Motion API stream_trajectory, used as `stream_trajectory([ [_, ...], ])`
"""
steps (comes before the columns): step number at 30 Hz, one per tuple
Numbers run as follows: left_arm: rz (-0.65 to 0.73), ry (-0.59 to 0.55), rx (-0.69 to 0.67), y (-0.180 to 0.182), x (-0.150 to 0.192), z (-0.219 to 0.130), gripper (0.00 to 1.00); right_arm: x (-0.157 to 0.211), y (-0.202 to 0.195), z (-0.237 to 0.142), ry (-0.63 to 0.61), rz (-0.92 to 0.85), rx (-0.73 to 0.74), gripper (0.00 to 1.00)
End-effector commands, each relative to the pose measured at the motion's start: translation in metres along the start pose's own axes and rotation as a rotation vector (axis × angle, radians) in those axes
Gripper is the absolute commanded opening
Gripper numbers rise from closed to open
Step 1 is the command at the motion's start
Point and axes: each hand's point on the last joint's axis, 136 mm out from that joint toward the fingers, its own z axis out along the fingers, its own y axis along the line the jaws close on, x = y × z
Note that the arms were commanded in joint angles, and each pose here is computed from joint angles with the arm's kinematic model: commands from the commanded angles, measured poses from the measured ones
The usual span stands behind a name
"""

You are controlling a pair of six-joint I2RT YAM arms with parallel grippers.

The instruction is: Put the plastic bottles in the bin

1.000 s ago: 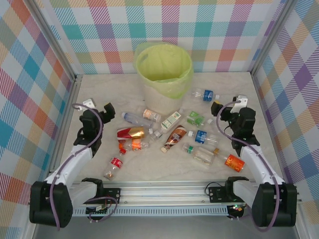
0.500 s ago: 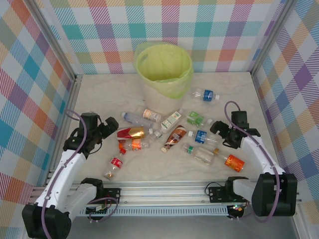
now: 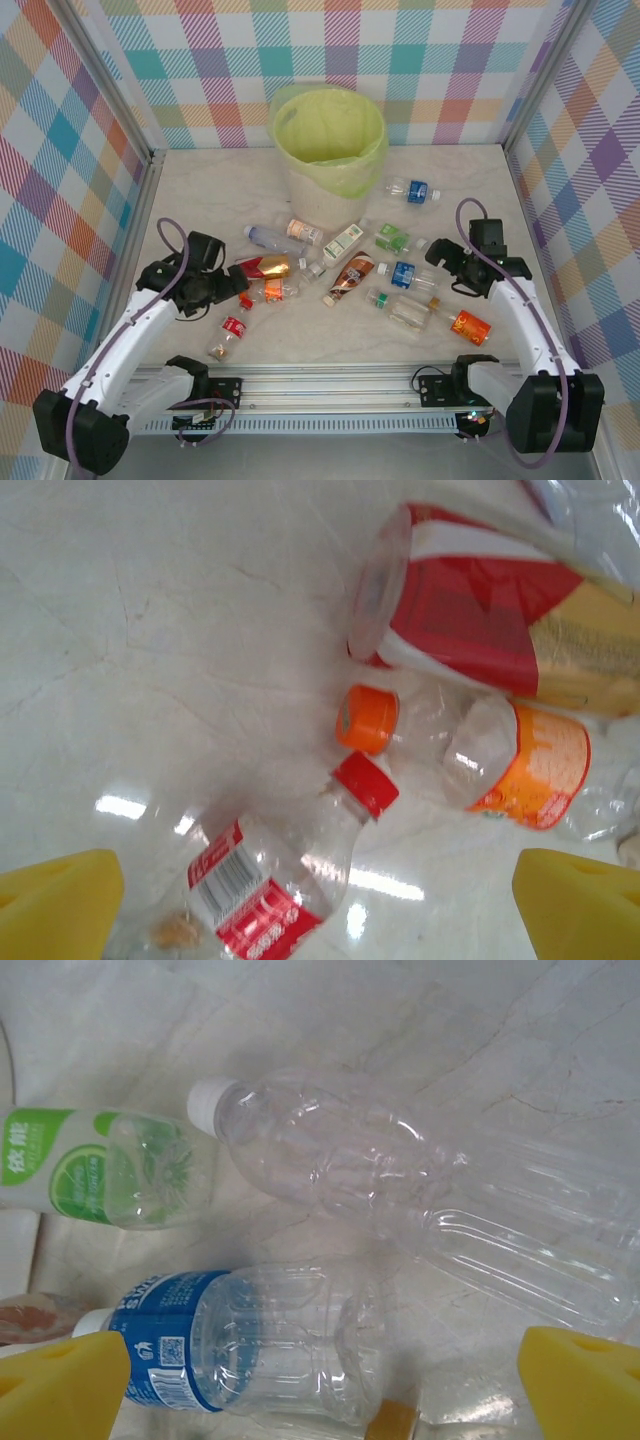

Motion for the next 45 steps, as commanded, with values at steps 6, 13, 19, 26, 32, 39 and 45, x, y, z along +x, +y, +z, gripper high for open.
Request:
stream_trajectory([
  [6,0.096,0.047,-0.227,0.020,0.034,0.007,1.00,-0.001,0.001,0.004,-0.045,0.026,-0.023,1.00],
  [13,0.071,0.094,-0.154,0.012,0.058,0.063,1.00,-0.005,0.002,0.003,-0.063,0.002,-0.023,1.00],
  [19,0.122,0.167,-0.071,0.004,0.080,0.085,1.00,-0.007,0.002,0.006,-0.070,0.005,-0.021,1.00],
  [26,0.163,0.149,-0.105,0.015,0.081,0.092,0.84,-0.005,0.005,0.009,-0.060,0.021,-0.037,1.00],
  [32,0.145,0.097,-0.098,0.018,0.073,0.084,0.58,-0.009,0.006,0.005,-0.078,0.019,-0.043,1.00],
  [39,0.030,0.045,-0.052,0.017,0.066,0.063,0.55,-0.015,0.020,-0.002,-0.133,0.011,-0.136,1.00],
  [45,0.011,-0.108,0.020,-0.003,0.027,0.026,0.52,-0.026,0.031,-0.016,-0.266,0.024,-0.243,1.00],
])
